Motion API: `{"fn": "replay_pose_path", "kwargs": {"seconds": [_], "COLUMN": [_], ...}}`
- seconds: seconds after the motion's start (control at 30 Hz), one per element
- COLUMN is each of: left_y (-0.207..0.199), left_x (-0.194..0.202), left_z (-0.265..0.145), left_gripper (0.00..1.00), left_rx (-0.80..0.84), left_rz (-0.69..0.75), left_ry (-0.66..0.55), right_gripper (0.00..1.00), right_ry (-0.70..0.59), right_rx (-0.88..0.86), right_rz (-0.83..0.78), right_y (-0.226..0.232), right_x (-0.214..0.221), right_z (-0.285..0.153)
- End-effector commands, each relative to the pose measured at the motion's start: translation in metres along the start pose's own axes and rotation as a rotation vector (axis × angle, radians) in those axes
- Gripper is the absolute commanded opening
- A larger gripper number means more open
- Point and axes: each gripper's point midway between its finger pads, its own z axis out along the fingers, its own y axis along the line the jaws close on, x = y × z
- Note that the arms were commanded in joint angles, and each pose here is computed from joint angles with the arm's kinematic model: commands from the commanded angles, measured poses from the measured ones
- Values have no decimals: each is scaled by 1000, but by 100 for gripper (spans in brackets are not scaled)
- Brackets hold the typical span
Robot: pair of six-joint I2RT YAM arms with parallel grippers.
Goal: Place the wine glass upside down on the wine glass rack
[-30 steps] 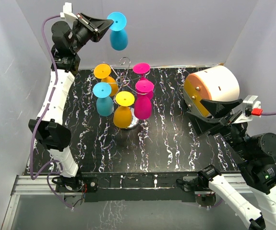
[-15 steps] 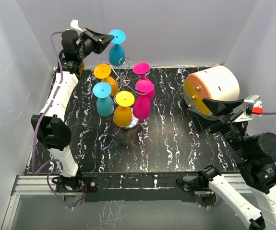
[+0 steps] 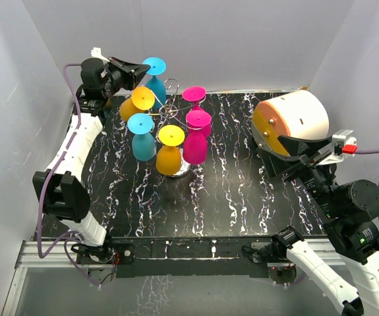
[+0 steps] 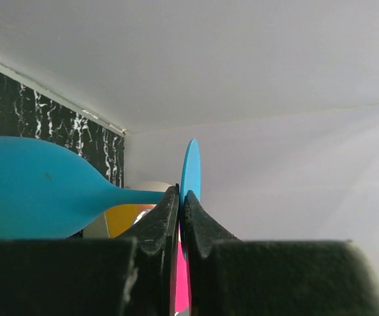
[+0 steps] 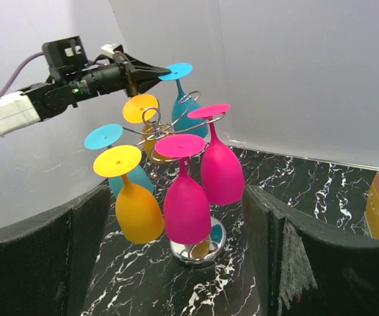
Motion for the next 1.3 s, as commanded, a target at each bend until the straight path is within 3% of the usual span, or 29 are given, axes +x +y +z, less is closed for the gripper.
{"fn": "replay_pose_path", "kwargs": {"seconds": [0.0,1.27], "left_y": [-52,-41], "left_x": [2,24], "left_z": [-32,-32], "left_gripper": [0,0], "left_rx": [132,127], "left_rz": [39,74], "left_ry": [-6,74], "right_gripper": [78,77], "right_ry": [-49,-52], "right_rx": [12,21], "right_rz": [9,31], "right_y": [-1,-2], "right_x": [-11,-11], "right_z": [2,4]}}
